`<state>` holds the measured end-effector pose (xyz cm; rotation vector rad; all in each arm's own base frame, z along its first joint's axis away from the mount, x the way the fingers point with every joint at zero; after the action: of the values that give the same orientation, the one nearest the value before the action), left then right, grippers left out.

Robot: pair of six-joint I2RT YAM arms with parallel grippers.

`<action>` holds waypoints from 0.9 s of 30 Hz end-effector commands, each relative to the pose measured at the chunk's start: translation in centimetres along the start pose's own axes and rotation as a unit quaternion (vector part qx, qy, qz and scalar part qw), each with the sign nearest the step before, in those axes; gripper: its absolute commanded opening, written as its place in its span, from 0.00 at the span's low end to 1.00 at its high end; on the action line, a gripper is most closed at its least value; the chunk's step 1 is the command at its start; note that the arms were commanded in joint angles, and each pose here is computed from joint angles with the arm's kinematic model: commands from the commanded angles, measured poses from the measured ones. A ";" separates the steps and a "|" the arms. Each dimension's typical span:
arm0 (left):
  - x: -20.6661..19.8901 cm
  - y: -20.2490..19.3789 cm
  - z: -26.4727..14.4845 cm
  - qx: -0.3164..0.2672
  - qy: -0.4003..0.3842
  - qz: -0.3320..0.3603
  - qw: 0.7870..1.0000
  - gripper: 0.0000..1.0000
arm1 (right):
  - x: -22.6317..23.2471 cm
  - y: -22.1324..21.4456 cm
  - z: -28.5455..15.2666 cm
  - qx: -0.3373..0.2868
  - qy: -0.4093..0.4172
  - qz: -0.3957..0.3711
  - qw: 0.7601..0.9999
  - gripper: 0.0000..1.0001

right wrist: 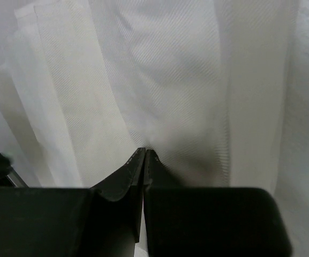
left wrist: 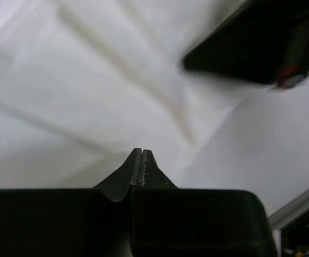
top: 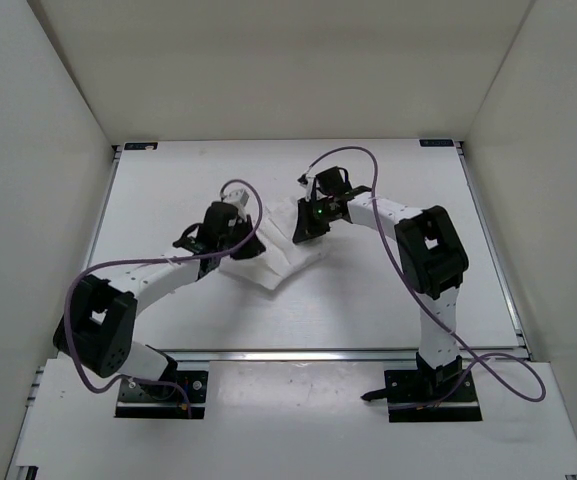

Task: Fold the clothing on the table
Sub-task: Fold the skirt

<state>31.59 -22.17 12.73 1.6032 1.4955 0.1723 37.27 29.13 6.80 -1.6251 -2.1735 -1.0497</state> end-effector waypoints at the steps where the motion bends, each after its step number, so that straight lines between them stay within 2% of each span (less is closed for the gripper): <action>1: 2.0 -4.1 -0.5 0.025 0.046 0.000 0.999 0.00 | -0.3 3.1 -1.0 -0.046 0.010 -0.010 0.999 0.00; 4: 3.6 -6.1 0.1 0.044 0.078 0.009 0.996 0.00 | -1.3 3.3 -1.2 -0.054 -0.013 -0.015 0.998 0.00; 7: 4.6 -6.6 0.8 0.038 0.094 0.005 0.995 0.00 | -1.9 3.7 -1.7 -0.051 -0.036 -0.028 0.998 0.00; 9: 4.9 -6.3 1.1 0.044 0.095 -0.004 0.994 0.00 | -1.2 4.7 -2.5 -0.051 -0.035 -0.031 0.998 0.01; 10: 4.6 -5.4 1.1 0.040 0.093 -0.006 0.995 0.01 | -0.9 5.2 -3.3 -0.053 -0.028 -0.035 0.998 0.05; 11: 4.7 -5.4 0.9 0.055 0.092 -0.011 0.994 0.11 | -0.3 6.4 -4.3 -0.061 -0.026 -0.043 0.997 0.11; 12: 4.0 -4.2 0.4 0.050 0.084 -0.009 0.995 0.27 | 1.1 7.4 -5.8 -0.071 -0.019 -0.051 0.996 0.16; 13: 3.5 -2.7 -0.2 0.040 0.077 -0.002 0.996 0.34 | 2.0 8.3 -7.3 -0.086 -0.022 -0.064 0.994 0.33; 14: 3.1 -0.6 -0.9 0.020 0.071 -0.003 0.997 0.50 | 2.2 9.1 -8.1 -0.101 -0.039 -0.075 0.991 0.52; 15: 3.5 -0.3 -1.5 0.027 0.077 0.005 0.997 0.66 | 3.1 9.8 -9.9 -0.117 -0.046 -0.087 0.988 0.61; 16: 3.3 0.7 -2.3 0.031 0.076 0.010 0.997 0.73 | 3.5 10.5 -11.4 -0.133 -0.062 -0.093 0.985 0.65; 17: 3.3 2.7 -2.7 0.019 0.073 0.009 0.997 0.82 | 3.3 10.7 -12.0 -0.137 -0.077 -0.096 0.983 0.74; 18: 4.3 2.4 -3.4 0.044 0.088 0.008 0.995 0.86 | 3.5 10.6 -12.7 -0.138 -0.083 -0.109 0.981 0.83; 20: 4.8 3.7 -4.0 0.063 0.112 0.013 0.992 0.94 | 1.9 10.1 -13.5 -0.138 -0.126 -0.105 0.977 0.87; 21: 5.6 2.7 -4.5 0.091 0.137 0.021 0.986 0.97 | 1.0 9.0 -13.0 -0.123 -0.135 -0.109 0.977 0.87; 23: 6.0 2.2 -4.7 0.111 0.163 0.042 0.979 0.99 | -0.6 7.2 -12.7 -0.102 -0.155 -0.098 0.978 0.87; 27: 5.8 -1.3 -4.7 0.145 0.154 0.041 0.977 0.98 | -2.2 4.8 -11.5 -0.081 -0.163 -0.091 0.979 0.87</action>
<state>33.26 -15.84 15.06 1.7750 1.6888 0.3440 41.05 22.15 18.68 -1.7631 -2.4949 -1.2502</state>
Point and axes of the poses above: each gripper's point midway between its finger pads, its own z axis out along the fingers, its own x axis along the line the jaws close on, y = z × x, the point moved 2 cm from there along -z, back along the fingers, and after that the axes turned 4 degrees about z, right-handed, at the moved point
